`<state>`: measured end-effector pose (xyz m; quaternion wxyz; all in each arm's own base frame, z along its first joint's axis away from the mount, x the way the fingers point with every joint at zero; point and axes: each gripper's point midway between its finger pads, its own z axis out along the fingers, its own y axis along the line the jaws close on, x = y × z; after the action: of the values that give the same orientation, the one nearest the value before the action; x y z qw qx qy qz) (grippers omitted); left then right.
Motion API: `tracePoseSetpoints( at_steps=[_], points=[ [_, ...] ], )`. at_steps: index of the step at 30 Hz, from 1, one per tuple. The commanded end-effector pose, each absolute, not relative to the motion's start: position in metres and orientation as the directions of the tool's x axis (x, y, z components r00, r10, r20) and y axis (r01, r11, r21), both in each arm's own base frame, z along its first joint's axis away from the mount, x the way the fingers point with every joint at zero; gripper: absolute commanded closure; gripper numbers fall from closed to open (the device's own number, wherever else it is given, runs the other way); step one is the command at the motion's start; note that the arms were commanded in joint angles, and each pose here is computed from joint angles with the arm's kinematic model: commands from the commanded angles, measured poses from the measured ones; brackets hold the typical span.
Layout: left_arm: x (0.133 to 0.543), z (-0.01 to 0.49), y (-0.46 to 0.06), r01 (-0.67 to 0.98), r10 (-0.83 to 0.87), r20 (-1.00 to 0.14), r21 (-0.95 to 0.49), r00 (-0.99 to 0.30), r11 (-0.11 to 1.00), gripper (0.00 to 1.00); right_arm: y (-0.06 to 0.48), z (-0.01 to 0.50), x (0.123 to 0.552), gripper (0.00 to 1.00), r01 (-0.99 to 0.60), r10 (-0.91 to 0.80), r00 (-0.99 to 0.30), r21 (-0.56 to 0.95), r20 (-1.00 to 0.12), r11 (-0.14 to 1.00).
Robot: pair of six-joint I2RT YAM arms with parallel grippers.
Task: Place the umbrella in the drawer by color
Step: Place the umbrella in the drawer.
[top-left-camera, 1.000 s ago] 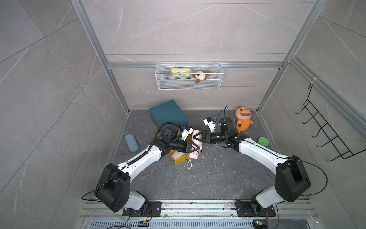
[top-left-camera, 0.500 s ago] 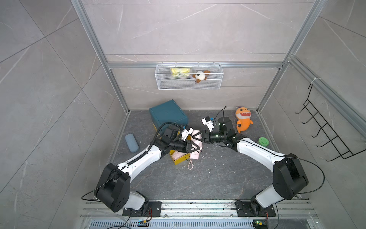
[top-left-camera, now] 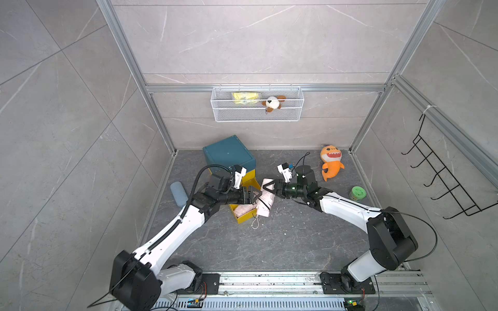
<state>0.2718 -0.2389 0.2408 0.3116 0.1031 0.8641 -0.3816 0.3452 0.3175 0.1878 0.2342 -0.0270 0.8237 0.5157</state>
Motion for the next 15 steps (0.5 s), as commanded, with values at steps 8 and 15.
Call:
tracePoseSetpoints(
  at_steps=[8, 15],
  points=[
    [0.256, 0.216, -0.169, 0.219, -0.137, -0.645, -0.439, -0.752, 0.871, 0.18, 0.363, 0.189, 0.385, 0.68, -0.169, 0.521, -0.761, 0.893, -0.387, 0.417],
    [0.247, 0.209, -0.163, 0.207, -0.149, -0.641, -0.446, -0.753, 0.871, 0.18, 0.366, 0.180, 0.410, 0.68, -0.114, 0.657, -0.636, 0.892, -0.404, 0.438]
  ],
)
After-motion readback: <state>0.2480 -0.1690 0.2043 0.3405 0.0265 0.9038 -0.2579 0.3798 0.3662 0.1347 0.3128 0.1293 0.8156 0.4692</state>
